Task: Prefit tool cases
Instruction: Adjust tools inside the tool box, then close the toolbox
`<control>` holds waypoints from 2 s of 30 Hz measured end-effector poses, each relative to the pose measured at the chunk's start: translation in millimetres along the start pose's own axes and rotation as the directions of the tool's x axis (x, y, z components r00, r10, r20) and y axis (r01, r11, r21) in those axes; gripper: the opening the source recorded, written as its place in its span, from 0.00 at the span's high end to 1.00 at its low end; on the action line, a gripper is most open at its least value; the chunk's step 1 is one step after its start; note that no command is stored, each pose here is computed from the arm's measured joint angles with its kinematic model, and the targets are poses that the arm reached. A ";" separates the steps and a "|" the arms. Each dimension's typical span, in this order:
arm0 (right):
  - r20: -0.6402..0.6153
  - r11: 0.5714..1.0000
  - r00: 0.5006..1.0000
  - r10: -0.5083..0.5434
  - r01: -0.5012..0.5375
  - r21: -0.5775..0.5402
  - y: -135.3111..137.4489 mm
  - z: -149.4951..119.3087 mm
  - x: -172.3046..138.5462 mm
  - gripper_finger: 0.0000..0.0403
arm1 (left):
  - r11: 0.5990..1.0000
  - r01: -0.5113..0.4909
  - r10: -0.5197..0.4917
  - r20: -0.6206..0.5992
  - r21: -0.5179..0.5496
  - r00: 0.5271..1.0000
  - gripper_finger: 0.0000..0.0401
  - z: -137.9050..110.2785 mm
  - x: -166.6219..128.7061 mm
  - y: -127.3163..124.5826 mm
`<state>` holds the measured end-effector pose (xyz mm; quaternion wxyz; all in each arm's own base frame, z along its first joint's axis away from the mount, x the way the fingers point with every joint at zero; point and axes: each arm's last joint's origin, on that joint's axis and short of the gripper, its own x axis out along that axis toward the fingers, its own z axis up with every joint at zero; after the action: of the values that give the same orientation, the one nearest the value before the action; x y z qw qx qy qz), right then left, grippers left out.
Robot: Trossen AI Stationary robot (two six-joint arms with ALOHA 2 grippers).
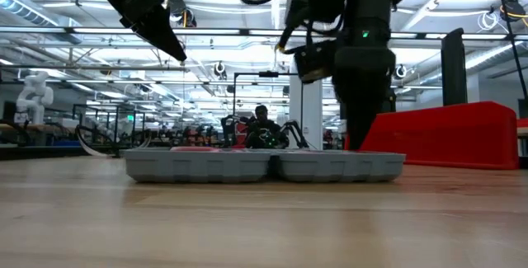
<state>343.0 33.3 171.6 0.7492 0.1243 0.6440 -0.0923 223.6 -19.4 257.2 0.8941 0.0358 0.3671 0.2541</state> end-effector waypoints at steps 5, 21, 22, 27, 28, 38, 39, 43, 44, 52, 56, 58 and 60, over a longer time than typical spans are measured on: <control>0.135 0.999 0.990 -0.031 0.034 -0.021 -0.1 7.6 -37.6 1.00 | 1.000 -0.002 0.002 -0.004 0.003 1.000 0.79 -0.5 0.1 0.1; -0.025 0.937 0.937 -0.348 0.349 0.033 -29.1 -15.7 -43.0 1.00 | 0.992 0.085 -0.104 -0.236 -0.089 0.966 0.79 -26.9 2.1 0.3; -0.043 0.935 0.935 -0.351 0.353 0.028 -30.5 -19.2 -38.5 1.00 | 0.988 0.110 -0.136 -0.260 -0.112 0.956 0.79 -31.7 4.1 -1.2; -0.140 0.934 0.930 -0.339 0.351 0.072 -41.9 -41.9 -7.1 1.00 | 0.957 0.144 -0.231 -0.361 -0.252 0.903 0.79 -59.9 17.2 -8.6; -0.141 0.933 0.931 -0.337 0.350 0.079 -43.6 -45.7 -0.7 1.00 | 0.949 0.155 -0.251 -0.358 -0.274 0.900 0.79 -64.2 19.7 -11.0; -0.084 0.966 0.975 -0.205 0.215 0.144 -45.5 -59.5 29.3 1.00 | 0.855 0.251 -0.363 -0.177 -0.453 0.915 0.79 -90.6 42.0 -30.3; -0.083 0.966 0.976 -0.200 0.211 0.147 -45.4 -59.3 29.0 1.00 | 0.858 0.237 -0.349 -0.181 -0.455 0.919 0.79 -93.5 44.4 -30.6; -0.064 0.969 0.980 -0.186 0.194 0.152 -44.5 -57.8 29.5 1.00 | 0.882 0.192 -0.315 -0.236 -0.431 0.919 0.79 -104.8 56.3 -35.6; -0.058 0.970 0.982 -0.180 0.187 0.153 -44.2 -57.1 29.7 1.00 | 0.883 0.191 -0.314 -0.238 -0.429 0.919 0.79 -105.8 59.5 -37.9; -0.012 0.985 0.996 -0.088 0.089 0.147 -40.3 -50.6 30.9 1.00 | 0.881 0.245 -0.338 -0.178 -0.405 0.924 0.79 -106.0 82.8 -56.0; 0.035 0.992 0.999 0.003 -0.008 0.124 -35.8 -44.2 31.7 1.00 | 0.881 0.269 -0.349 -0.151 -0.390 0.925 0.79 -104.7 85.4 -58.5; 0.053 0.992 0.998 0.040 -0.046 0.115 -34.0 -41.7 31.8 1.00 | 0.878 0.276 -0.352 -0.136 -0.391 0.926 0.79 -103.2 85.9 -58.7; 0.070 0.991 0.995 0.073 -0.081 0.105 -32.3 -39.5 31.7 1.00 | 0.878 0.282 -0.355 -0.129 -0.386 0.926 0.79 -102.7 85.9 -59.0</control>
<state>301.0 15.3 132.6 0.7653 0.1863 0.6076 -0.1021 231.2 -41.9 112.8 0.8744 -0.2151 0.4011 0.1681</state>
